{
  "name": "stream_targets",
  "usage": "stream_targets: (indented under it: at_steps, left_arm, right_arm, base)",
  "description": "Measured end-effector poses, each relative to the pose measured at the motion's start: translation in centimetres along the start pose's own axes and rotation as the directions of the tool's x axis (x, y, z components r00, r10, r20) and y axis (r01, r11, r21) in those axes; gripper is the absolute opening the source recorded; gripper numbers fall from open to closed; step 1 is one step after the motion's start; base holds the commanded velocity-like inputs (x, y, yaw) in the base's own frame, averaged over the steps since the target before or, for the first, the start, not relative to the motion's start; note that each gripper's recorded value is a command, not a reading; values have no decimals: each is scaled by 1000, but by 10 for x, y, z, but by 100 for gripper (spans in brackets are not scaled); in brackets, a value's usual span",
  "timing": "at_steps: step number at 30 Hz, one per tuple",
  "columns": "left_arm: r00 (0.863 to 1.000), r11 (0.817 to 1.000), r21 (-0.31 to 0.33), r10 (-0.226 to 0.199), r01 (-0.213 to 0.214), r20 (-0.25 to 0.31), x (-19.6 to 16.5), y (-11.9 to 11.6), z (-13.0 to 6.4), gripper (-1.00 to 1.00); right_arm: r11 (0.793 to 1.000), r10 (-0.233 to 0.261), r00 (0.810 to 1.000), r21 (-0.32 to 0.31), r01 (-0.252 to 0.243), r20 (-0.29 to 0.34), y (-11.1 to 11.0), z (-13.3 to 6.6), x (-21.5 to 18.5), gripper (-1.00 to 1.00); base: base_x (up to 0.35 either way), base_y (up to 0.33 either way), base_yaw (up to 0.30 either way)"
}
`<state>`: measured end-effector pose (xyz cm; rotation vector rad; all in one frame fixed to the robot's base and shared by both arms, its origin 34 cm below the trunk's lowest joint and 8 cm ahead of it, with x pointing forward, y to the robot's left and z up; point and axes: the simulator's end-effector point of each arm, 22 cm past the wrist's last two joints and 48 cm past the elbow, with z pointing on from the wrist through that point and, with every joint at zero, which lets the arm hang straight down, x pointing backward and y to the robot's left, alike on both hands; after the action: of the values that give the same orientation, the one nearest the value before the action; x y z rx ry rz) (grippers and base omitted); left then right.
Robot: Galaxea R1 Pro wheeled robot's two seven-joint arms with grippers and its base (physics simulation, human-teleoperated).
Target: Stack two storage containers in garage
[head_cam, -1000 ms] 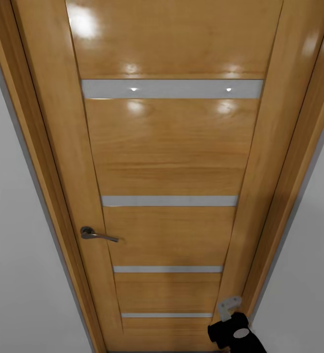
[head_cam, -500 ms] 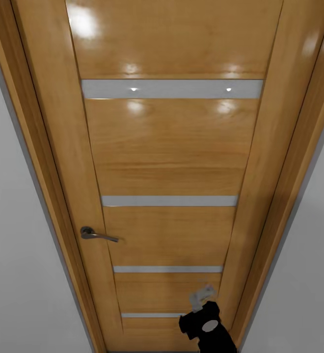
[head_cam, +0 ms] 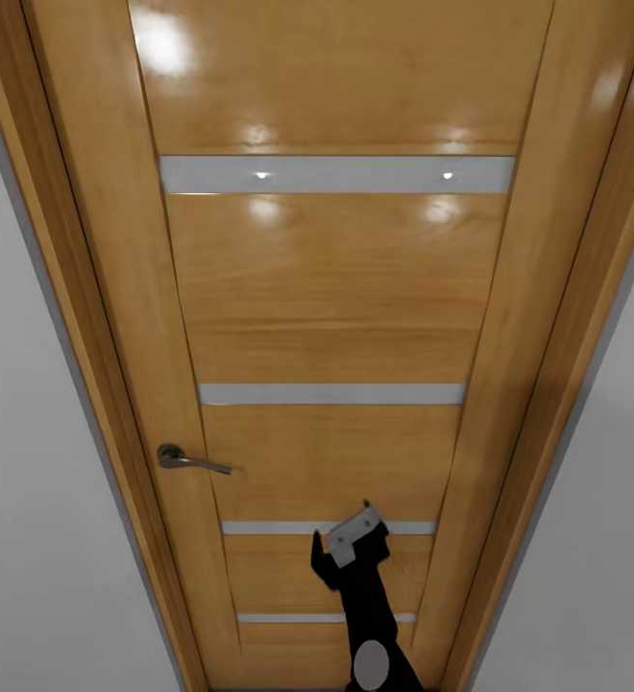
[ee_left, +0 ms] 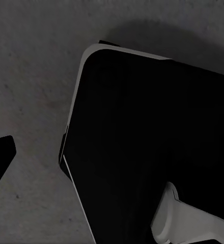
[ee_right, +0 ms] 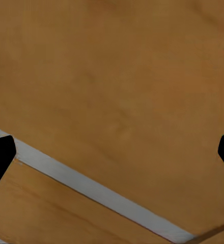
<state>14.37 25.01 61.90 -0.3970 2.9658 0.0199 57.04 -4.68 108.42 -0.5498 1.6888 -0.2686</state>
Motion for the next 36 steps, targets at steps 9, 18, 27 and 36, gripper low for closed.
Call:
stream_targets:
  at_steps: [9, 18, 27, 36]
  left_arm:
    - [1000, 1000, 0, 0, 0, 0, 0, 0, 0, 100]
    - [1000, 1000, 0, 0, 0, 0, 0, 0, 0, 100]
    - [1000, 1000, 0, -2, 2, 0, 0, 0, 0, 100]
    - [1000, 1000, 0, -2, 2, 0, 0, 0, 0, 100]
  right_arm:
    - [1000, -1, 979, 22, -4, 202, -12, 9, -64, 100]
    - [999, -39, 974, 5, 39, 225, -26, 35, -100, 100]
    - [995, -59, 990, -73, 69, 125, -49, 153, -123, 100]
    - [991, -126, 990, -45, 129, 56, -74, 191, -120, 100]
  base:
    - [0, 0, 0]
    - [0, 0, 0]
    - [0, 0, 0]
    - [0, 0, 0]
